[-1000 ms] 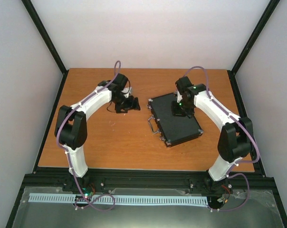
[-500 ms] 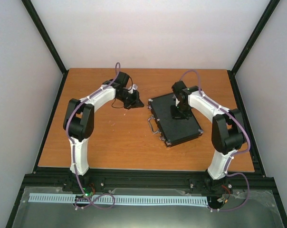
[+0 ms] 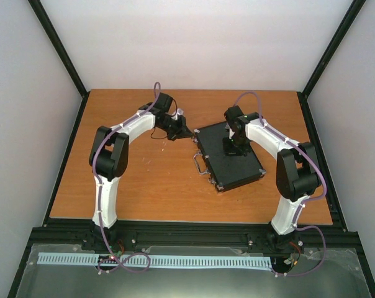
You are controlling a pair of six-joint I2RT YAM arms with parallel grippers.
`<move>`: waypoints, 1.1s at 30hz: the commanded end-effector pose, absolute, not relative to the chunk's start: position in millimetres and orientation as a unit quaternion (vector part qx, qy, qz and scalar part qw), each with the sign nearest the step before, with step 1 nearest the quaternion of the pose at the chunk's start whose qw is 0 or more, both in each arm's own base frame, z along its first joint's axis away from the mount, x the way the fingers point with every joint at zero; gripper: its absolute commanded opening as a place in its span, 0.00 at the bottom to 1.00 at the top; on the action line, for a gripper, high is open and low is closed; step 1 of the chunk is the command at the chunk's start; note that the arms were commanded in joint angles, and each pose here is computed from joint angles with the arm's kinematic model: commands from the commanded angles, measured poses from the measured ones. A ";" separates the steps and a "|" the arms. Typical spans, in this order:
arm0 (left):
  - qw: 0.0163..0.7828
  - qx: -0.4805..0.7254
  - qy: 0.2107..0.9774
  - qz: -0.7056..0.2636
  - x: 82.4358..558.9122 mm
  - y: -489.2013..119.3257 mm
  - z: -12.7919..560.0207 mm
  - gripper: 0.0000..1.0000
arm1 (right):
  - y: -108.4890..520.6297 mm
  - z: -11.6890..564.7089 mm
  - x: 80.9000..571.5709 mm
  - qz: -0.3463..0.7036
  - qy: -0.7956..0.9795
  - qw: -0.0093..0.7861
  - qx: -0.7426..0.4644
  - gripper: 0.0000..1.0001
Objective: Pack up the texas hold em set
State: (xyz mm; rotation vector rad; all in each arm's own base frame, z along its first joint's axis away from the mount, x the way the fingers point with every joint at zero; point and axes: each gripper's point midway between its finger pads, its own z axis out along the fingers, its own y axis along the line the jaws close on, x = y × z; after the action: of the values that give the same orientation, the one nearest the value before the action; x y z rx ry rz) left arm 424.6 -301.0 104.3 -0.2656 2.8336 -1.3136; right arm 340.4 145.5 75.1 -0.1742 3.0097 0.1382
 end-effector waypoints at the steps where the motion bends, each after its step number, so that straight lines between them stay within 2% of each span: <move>1: -0.001 -0.084 0.900 -0.429 425.2 -311.9 103.3 0.01 | 140.6 45.2 331.5 0.032 0.997 0.028 -0.061 0.03; 18: -0.030 -0.099 0.916 -0.387 413.5 -302.4 42.7 0.01 | 135.3 40.2 315.6 0.029 0.998 0.012 -0.057 0.03; 33: -0.039 -0.120 0.915 -0.383 428.3 -308.1 9.2 0.01 | 133.2 37.4 310.2 0.025 0.997 -0.002 -0.066 0.03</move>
State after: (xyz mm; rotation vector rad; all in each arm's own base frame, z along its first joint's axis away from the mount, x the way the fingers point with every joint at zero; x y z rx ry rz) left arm 417.1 -301.7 20.4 -0.3655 2.9588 -1.2450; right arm 339.7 145.6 73.6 -0.1796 2.9835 0.1528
